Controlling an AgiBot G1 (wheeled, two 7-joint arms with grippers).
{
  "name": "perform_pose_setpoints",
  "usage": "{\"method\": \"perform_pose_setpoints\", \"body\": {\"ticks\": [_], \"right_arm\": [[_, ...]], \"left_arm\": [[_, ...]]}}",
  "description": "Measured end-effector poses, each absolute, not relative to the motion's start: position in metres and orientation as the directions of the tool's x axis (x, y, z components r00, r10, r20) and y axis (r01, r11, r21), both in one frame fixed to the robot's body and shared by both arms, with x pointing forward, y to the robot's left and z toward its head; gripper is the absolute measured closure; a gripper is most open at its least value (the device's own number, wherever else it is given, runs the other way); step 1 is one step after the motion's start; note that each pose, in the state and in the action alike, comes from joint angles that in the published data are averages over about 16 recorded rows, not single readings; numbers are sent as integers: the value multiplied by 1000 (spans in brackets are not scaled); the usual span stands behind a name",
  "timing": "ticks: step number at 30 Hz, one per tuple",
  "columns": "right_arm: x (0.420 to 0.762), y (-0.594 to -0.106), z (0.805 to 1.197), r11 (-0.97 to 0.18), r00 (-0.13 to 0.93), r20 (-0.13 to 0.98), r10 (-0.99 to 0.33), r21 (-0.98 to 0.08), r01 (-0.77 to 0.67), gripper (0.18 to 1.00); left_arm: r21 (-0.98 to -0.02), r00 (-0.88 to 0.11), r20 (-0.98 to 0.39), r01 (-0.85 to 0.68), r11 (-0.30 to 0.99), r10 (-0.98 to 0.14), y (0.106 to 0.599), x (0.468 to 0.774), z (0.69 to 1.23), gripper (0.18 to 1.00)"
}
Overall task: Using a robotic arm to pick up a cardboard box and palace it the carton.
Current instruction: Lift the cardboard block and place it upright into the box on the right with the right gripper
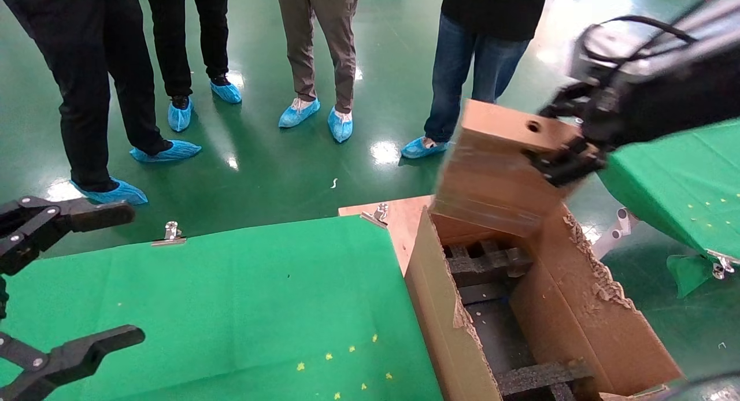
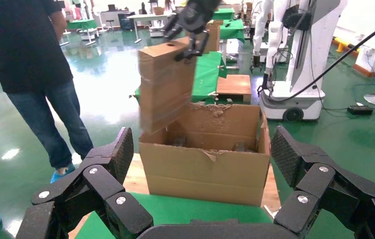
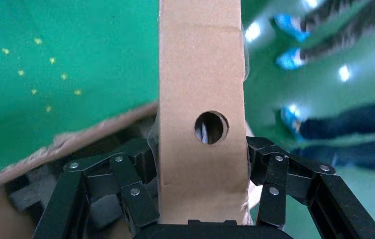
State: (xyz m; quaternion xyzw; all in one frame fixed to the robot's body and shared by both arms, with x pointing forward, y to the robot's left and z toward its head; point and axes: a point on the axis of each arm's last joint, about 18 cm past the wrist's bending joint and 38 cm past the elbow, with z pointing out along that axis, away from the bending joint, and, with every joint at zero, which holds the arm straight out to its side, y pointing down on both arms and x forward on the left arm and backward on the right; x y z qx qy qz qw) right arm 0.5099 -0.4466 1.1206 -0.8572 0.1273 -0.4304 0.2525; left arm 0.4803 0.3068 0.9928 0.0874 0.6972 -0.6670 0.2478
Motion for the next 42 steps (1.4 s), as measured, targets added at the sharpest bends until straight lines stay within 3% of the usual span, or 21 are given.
{"method": "perform_pose_setpoints", "body": {"ticks": [8, 16, 29, 42], "right_arm": [[481, -470, 1082, -820, 594, 619, -514, -557, -130, 863], [474, -462, 1055, -831, 628, 591, -507, -528, -173, 864], [478, -453, 1048, -844, 649, 588, -483, -509, -168, 866], [478, -473, 1038, -801, 604, 560, -568, -544, -249, 868]], "left_arm": [[-887, -862, -462, 452, 95, -209, 307, 480, 993, 183], [-887, -862, -462, 452, 95, -209, 307, 480, 993, 183], [-887, -862, -462, 452, 95, -209, 307, 480, 993, 183], [-887, -862, -462, 452, 95, -209, 307, 480, 993, 183]]}}
